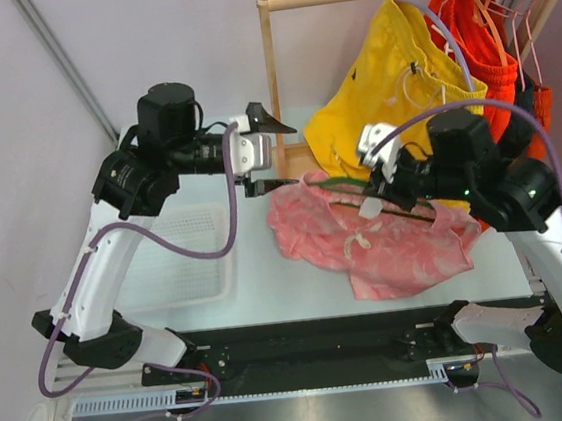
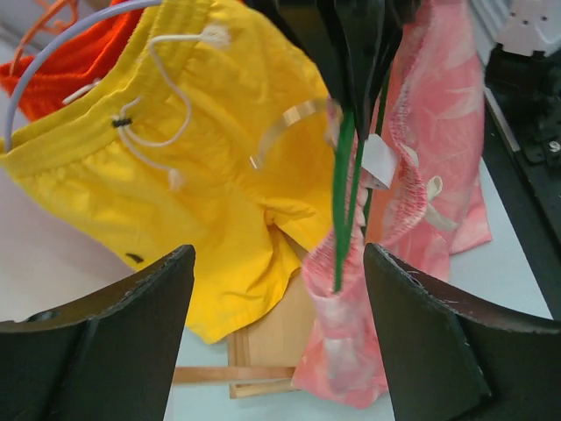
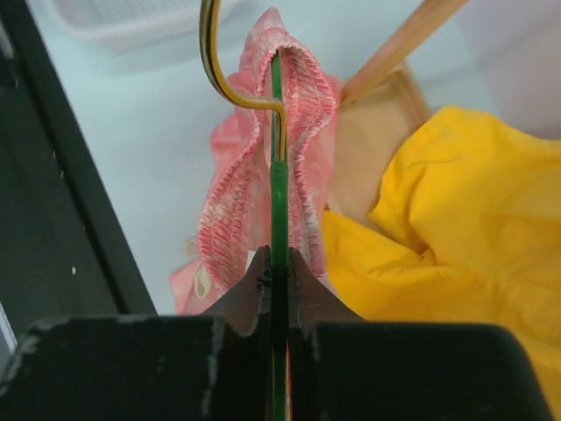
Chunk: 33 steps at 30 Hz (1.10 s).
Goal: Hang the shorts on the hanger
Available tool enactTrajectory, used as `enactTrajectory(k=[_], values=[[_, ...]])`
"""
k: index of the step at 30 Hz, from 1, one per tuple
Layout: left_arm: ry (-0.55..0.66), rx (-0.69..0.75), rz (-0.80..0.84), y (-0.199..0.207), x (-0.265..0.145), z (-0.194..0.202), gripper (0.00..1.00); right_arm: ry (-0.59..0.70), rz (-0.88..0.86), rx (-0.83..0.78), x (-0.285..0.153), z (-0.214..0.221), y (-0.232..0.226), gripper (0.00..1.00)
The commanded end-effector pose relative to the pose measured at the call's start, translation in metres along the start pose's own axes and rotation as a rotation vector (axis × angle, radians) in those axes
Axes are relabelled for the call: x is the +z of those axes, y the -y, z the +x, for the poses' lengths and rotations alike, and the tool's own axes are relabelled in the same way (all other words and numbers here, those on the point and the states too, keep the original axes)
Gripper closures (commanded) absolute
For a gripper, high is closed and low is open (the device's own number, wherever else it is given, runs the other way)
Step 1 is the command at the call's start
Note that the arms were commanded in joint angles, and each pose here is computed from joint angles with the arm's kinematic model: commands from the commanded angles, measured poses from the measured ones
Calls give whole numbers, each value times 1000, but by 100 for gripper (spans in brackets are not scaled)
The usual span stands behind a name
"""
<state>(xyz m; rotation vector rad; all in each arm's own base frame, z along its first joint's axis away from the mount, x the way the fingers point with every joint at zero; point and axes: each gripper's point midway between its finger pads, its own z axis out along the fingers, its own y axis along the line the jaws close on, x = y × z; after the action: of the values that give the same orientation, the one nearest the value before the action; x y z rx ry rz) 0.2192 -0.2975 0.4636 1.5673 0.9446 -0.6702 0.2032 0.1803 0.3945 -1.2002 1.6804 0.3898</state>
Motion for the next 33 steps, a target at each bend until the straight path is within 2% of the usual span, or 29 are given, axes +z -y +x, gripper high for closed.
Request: enactTrajectory(k=[1, 6, 10, 13, 14, 20, 23, 25, 27, 30, 31, 33], values=[[-10, 109, 110, 30, 10, -5, 19, -57, -22, -181, 6, 14, -15, 100], [-46, 132, 148, 52, 24, 1, 20, -49, -40, -217, 12, 10, -19, 100], [-67, 94, 161, 58, 33, 10, 24, -56, -33, -265, 16, 8, -20, 100], [-87, 40, 161, 55, 38, 14, 35, -70, -14, -303, 20, 7, -16, 100], [-92, 27, 159, 55, 38, 13, 43, -65, -1, -306, 21, 4, -14, 100], [-93, -7, 154, 59, 34, 12, 72, -71, 30, -286, 21, 3, -9, 100], [-86, -2, 156, 62, 30, 10, 80, -72, 44, -269, 22, 4, -7, 100], [-89, -5, 156, 64, 30, 12, 78, -67, 44, -260, 22, 3, -7, 100], [-93, -4, 143, 62, 30, 13, 72, -61, 42, -257, 21, 3, -8, 100], [-113, -23, 100, 52, 30, 18, 55, -47, 31, -240, 18, 1, -10, 100], [-118, -63, 76, 48, 29, 19, 44, -47, 31, -229, 15, 1, -10, 100], [-108, -116, 3, 25, 19, 24, 37, -38, 31, -187, 10, 1, -10, 100]])
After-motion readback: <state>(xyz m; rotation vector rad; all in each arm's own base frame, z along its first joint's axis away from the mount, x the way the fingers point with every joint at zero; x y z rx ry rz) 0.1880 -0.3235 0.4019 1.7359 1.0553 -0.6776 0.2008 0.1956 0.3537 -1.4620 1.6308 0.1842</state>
